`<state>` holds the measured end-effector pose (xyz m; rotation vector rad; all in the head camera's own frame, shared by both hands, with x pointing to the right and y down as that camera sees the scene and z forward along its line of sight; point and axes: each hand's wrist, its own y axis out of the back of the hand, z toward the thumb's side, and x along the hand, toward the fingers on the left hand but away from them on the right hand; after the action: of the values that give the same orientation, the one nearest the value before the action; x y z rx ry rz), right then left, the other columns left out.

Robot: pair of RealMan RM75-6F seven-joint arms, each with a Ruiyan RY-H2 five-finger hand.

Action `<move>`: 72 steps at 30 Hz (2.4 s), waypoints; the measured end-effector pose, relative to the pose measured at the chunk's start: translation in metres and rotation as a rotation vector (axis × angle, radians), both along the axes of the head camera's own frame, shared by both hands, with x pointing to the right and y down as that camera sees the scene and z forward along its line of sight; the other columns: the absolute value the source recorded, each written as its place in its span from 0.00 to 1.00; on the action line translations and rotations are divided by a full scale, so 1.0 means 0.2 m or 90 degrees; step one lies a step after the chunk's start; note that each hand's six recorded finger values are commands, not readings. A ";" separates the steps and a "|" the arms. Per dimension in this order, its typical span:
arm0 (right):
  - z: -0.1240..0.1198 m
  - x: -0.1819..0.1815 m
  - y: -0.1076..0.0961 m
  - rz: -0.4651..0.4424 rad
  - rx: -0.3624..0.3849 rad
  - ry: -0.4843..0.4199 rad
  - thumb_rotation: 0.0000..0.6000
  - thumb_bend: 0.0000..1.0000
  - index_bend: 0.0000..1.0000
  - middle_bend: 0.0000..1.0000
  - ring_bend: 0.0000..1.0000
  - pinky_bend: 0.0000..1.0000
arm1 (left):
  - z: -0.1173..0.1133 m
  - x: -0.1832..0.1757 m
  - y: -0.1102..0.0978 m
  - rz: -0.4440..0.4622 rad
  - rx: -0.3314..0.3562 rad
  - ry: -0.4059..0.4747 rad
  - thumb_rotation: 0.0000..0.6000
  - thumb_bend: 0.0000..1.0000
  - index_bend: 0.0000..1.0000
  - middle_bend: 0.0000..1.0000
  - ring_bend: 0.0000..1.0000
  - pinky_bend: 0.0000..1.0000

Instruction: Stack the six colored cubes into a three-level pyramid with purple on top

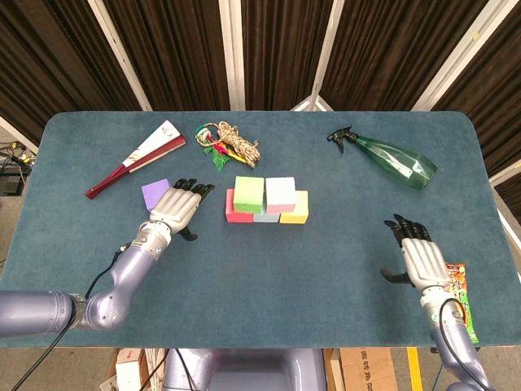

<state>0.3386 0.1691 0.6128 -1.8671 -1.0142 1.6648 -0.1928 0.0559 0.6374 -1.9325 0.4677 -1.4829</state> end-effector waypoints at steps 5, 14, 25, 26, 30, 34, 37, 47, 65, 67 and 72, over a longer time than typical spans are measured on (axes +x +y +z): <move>0.07 -0.08 -0.01 -0.009 -0.025 0.006 1.00 0.25 0.14 0.05 0.05 0.00 | -0.01 -0.01 0.00 -0.004 0.000 0.001 1.00 0.22 0.06 0.11 0.00 0.00; 0.15 -0.24 -0.01 -0.029 -0.046 0.013 1.00 0.25 0.14 0.05 0.05 0.00 | -0.02 -0.02 -0.02 -0.018 0.001 0.005 1.00 0.22 0.06 0.11 0.00 0.00; 0.16 -0.39 -0.09 -0.030 -0.042 0.013 1.00 0.25 0.14 0.05 0.05 0.00 | -0.02 -0.03 -0.02 -0.017 -0.004 0.004 1.00 0.22 0.06 0.11 0.00 0.00; 0.16 -0.40 -0.09 -0.030 -0.042 0.011 1.00 0.25 0.14 0.05 0.05 0.00 | -0.02 -0.03 -0.02 -0.018 -0.004 0.005 1.00 0.22 0.06 0.11 0.00 0.00; 0.15 -0.48 -0.12 -0.040 -0.039 0.006 1.00 0.25 0.14 0.05 0.05 0.00 | -0.02 -0.03 -0.02 -0.021 -0.004 0.006 1.00 0.22 0.06 0.11 0.00 0.00; 0.13 -0.56 -0.16 -0.043 -0.035 -0.004 1.00 0.25 0.14 0.05 0.05 0.00 | -0.02 -0.03 -0.02 -0.021 -0.004 0.007 1.00 0.22 0.06 0.11 0.00 0.00; 0.14 -0.61 -0.17 -0.047 -0.038 -0.011 1.00 0.25 0.14 0.05 0.05 0.00 | -0.03 -0.03 -0.02 -0.023 -0.004 0.011 1.00 0.22 0.06 0.11 0.00 0.00; 0.17 -0.68 -0.21 -0.042 -0.046 -0.022 1.00 0.25 0.14 0.05 0.05 0.00 | -0.02 -0.04 0.00 -0.036 -0.018 0.021 1.00 0.21 0.06 0.11 0.00 0.00; 0.19 -0.72 -0.26 -0.031 -0.051 -0.027 1.00 0.25 0.14 0.05 0.05 0.00 | 0.00 -0.01 0.01 -0.032 -0.017 0.030 1.00 0.21 0.06 0.12 0.00 0.00; 0.20 -0.72 -0.26 -0.031 -0.052 -0.028 1.00 0.25 0.14 0.05 0.05 0.00 | 0.00 -0.01 0.01 -0.032 -0.017 0.030 1.00 0.21 0.06 0.12 0.00 0.00; 0.20 -0.74 -0.27 -0.033 -0.053 -0.032 1.00 0.25 0.14 0.05 0.05 0.00 | 0.00 0.00 0.01 -0.030 -0.014 0.032 1.00 0.21 0.06 0.12 0.00 0.00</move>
<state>0.1911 0.1155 0.6529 -1.9803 -0.9208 1.6625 -0.1924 0.0573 0.6383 -1.9921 0.5239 -1.4773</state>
